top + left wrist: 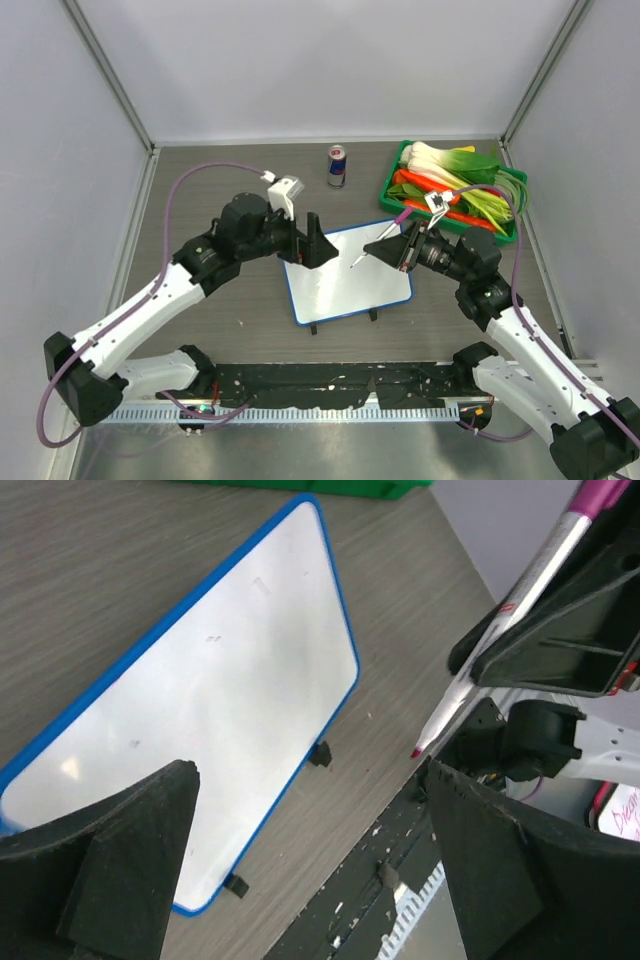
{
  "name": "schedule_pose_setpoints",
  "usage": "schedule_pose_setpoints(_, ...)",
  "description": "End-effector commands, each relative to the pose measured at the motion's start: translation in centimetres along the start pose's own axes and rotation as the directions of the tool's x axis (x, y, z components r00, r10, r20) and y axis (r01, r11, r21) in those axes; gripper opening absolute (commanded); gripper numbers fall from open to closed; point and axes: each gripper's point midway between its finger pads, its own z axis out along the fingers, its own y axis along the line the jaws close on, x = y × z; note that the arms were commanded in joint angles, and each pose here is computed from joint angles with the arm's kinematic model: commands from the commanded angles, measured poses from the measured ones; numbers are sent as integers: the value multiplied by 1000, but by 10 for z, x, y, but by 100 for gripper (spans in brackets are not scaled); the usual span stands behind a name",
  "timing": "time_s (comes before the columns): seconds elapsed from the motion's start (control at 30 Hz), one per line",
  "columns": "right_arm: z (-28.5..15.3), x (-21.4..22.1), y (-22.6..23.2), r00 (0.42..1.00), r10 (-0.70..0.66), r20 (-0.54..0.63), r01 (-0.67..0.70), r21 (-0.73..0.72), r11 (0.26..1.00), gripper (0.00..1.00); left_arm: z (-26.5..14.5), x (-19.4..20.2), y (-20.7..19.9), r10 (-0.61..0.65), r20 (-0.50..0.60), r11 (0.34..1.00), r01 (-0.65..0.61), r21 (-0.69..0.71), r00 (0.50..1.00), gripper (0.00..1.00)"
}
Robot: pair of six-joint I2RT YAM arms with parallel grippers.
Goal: Write a sentence on the whiteboard
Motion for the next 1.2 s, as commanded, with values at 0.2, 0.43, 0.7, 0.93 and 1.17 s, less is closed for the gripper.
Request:
schedule_pose_setpoints(0.2,6,-2,-14,1000,-18,-4,18,48,999,1,-41,49,95,-260,114,922,281,-265,959,100)
schedule_pose_setpoints(0.43,6,-3,-8,999,-42,-16,42,18,999,1,-37,78,127,-355,166,899,385,-211,920,100)
schedule_pose_setpoints(0.7,3,-2,-5,998,-56,-16,56,13,998,1,-28,91,136,-391,149,890,414,-192,908,100)
schedule_pose_setpoints(0.93,-3,-2,3,996,-91,-5,91,-17,996,1,-39,76,134,-363,226,892,407,-194,904,100)
schedule_pose_setpoints(1.17,-3,0,-7,996,-91,-1,91,22,996,1,-47,60,122,-289,276,931,337,-143,917,100)
